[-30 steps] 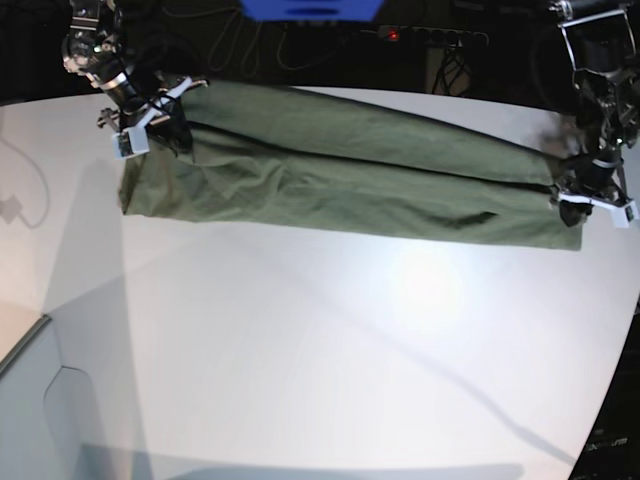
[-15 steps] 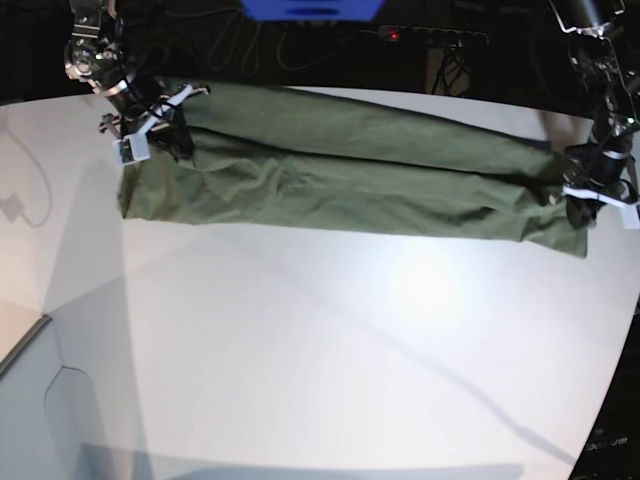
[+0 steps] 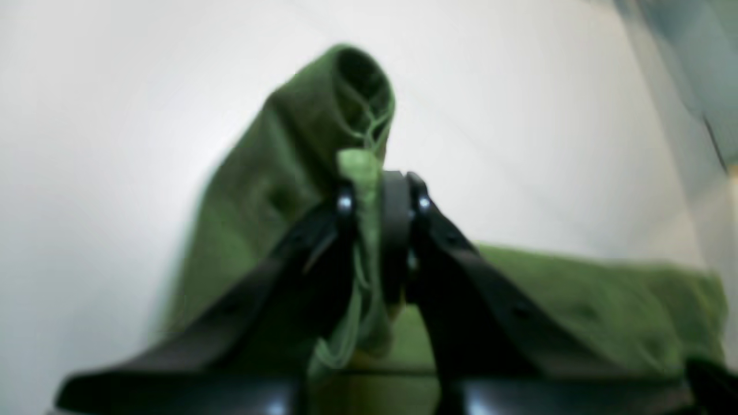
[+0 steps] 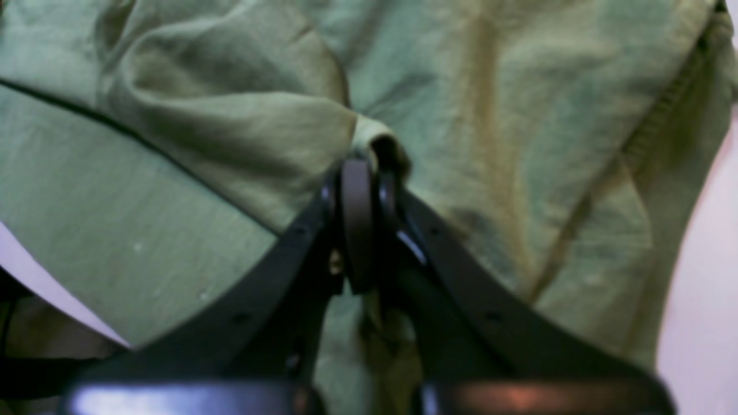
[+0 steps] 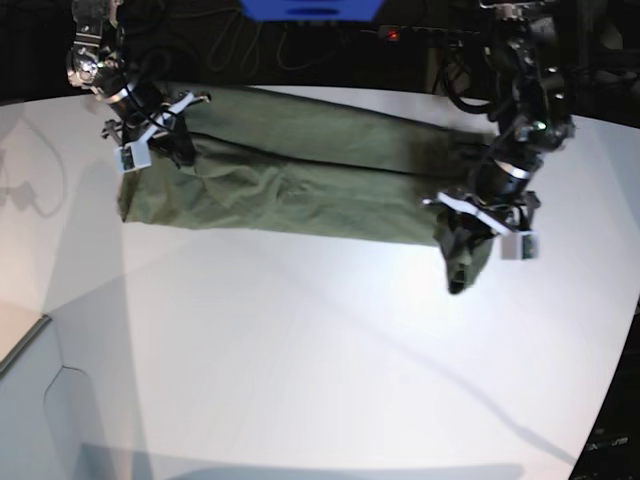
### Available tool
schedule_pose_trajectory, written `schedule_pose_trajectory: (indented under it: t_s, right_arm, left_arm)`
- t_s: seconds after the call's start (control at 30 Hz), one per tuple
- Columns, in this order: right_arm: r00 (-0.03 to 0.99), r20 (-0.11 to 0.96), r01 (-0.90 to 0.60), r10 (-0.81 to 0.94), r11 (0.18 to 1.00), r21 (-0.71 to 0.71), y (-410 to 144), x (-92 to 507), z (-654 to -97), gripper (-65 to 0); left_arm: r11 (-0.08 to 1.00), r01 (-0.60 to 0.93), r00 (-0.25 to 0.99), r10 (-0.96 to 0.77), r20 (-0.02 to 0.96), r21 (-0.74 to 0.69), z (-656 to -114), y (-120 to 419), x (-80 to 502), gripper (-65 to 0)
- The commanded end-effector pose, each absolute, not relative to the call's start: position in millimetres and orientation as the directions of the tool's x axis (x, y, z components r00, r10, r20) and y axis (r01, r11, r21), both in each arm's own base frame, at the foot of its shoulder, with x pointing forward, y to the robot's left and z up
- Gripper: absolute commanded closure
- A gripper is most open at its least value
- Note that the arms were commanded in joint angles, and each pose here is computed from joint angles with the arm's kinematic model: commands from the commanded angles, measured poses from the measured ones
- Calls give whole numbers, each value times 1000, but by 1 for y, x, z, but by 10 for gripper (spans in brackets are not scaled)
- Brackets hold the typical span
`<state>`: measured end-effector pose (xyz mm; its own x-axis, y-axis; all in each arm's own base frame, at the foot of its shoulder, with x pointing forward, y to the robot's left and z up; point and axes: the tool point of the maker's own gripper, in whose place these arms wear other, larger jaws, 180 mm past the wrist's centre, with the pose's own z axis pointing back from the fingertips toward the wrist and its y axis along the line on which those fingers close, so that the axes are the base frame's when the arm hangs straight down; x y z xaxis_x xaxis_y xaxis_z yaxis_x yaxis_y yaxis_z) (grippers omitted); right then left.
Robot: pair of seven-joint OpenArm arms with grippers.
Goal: Layout the t-shirt on the table in an organized manner, then fold the t-shirt properly
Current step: 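Carry the shirt end with the left gripper toward the right gripper, folding it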
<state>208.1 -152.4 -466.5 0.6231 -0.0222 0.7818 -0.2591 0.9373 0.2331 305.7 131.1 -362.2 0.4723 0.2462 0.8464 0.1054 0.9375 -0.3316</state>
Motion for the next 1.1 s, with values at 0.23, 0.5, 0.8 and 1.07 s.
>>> schedule_pose_trajectory:
  t_s: [0.23, 0.5, 0.8, 1.07]
  right_arm:
    - [591, 806, -273, -30, 933, 234, -154, 214, -457, 0]
    - [590, 807, -274, -28, 933, 233, -155, 215, -456, 0]
    - [588, 808, -274, -30, 933, 233, -154, 216, -456, 0]
    - [588, 808, -274, -28, 933, 232, -155, 216, -456, 0]
  left_arm:
    - [877, 365, 544, 71, 836, -312, -378, 9, 288, -3]
    - [828, 431, 632, 6, 775, -358, -413, -32, 266, -3]
    - [818, 442, 620, 18, 785, -367, -406, -42, 272, -10]
    - [799, 476, 612, -1, 791, -367, -402, -55, 270, -10]
